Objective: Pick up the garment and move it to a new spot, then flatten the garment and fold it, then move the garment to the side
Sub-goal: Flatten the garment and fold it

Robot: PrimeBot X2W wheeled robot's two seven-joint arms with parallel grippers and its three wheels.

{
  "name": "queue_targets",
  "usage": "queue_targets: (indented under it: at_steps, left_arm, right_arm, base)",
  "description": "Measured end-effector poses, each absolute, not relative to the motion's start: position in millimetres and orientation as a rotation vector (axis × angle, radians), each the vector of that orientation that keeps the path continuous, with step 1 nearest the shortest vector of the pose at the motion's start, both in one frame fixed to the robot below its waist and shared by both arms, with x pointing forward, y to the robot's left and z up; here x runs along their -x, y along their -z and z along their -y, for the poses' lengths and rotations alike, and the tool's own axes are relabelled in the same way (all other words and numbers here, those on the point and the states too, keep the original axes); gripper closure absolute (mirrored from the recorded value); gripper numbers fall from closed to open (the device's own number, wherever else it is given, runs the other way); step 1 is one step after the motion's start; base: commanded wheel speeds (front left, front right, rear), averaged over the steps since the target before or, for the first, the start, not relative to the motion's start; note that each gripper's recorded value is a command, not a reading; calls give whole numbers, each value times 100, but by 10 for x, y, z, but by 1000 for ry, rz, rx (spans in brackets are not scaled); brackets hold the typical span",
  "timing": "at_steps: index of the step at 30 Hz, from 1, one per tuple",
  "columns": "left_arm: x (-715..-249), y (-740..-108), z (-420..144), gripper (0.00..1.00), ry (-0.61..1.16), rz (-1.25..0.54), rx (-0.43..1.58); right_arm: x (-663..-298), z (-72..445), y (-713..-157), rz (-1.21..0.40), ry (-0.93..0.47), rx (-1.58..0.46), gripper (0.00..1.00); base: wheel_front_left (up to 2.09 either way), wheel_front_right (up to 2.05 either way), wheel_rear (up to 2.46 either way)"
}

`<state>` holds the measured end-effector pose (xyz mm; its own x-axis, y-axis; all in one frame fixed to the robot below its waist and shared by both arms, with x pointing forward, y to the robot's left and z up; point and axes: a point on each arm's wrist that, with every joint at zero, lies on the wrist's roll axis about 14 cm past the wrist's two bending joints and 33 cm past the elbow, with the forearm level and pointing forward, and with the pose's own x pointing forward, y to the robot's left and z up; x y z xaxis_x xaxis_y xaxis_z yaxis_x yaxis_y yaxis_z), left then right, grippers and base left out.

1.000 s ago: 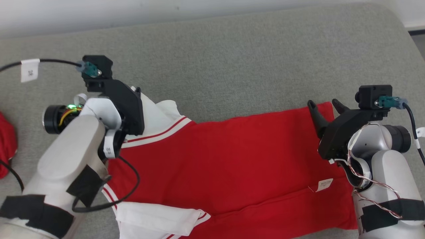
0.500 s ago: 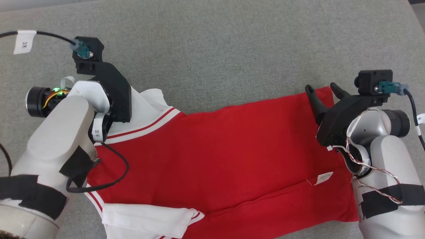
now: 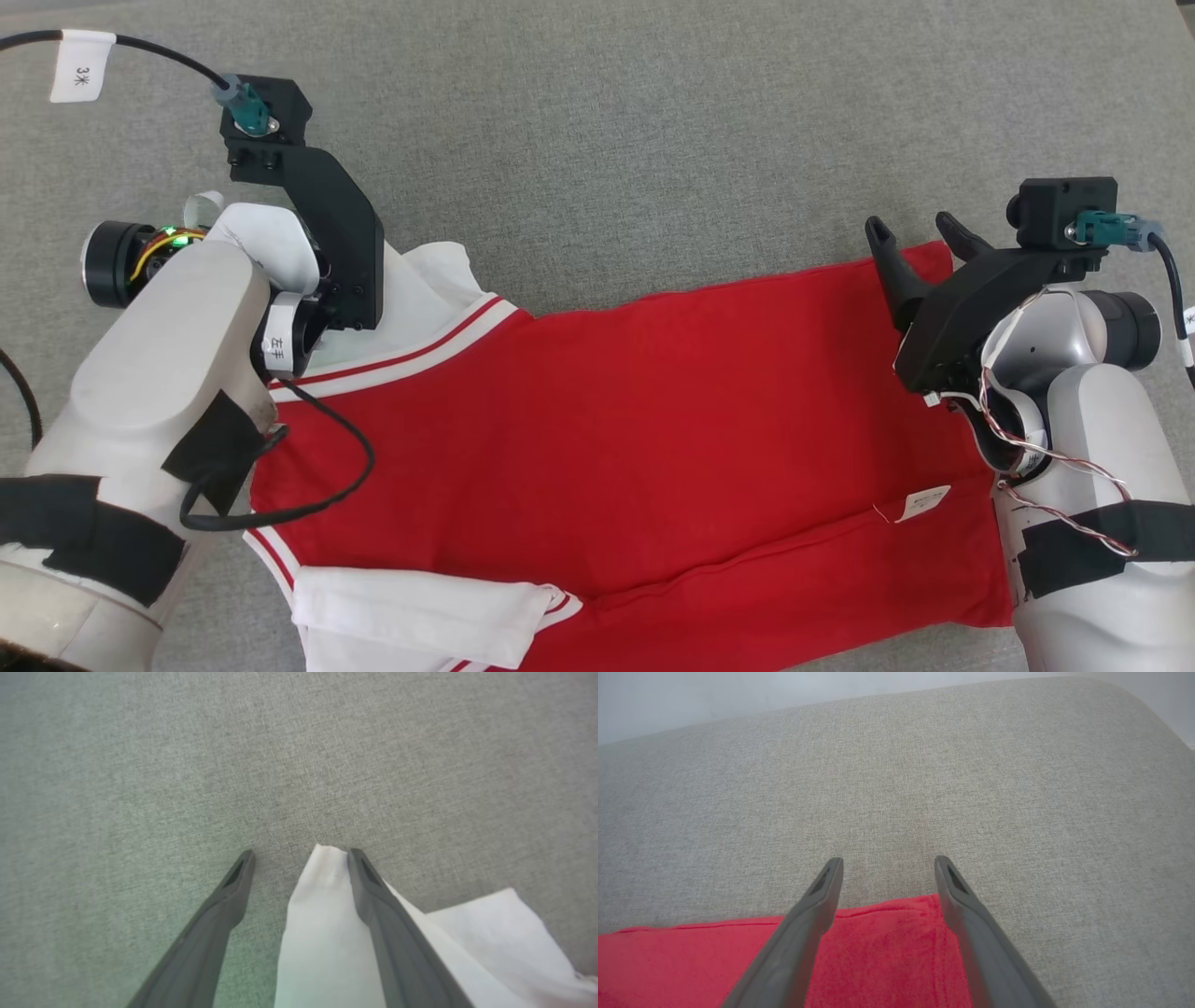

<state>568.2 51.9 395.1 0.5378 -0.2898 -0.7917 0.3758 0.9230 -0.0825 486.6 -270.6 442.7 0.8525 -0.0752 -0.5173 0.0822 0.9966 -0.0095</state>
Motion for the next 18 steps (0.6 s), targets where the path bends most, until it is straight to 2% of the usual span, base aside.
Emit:
queue_targets:
  at_steps: [1,2,3,4,5,18]
  left_arm:
    - [-5681,-3948,-509,16,402,-919,-105]
    - [-5682,-3943,-498,50,406,-917,-105]
    - [-5682,-3933,-483,63,410,-915,-104]
    - [-5680,-3924,-462,85,416,-913,-104]
    - [-5677,-3911,-447,100,421,-914,-103]
    - [-5689,-3930,-520,100,424,-914,-101]
  right_arm:
    - [-4867,2708,-4421,-545,83,-13,0]
    - [-4872,2711,-4418,-546,84,-13,0]
    - [-4878,2714,-4418,-546,84,-12,0]
    - [-4884,2718,-4416,-547,85,-11,0]
    - [-4889,2726,-4413,-549,86,-10,0]
    - [-4891,2965,-4316,-696,132,91,0]
  base:
    - [0,0,0]
    - [0,0,0]
    - [0,0,0]
    - [0,0,0]
    - [0,0,0]
    - [0,0,0]
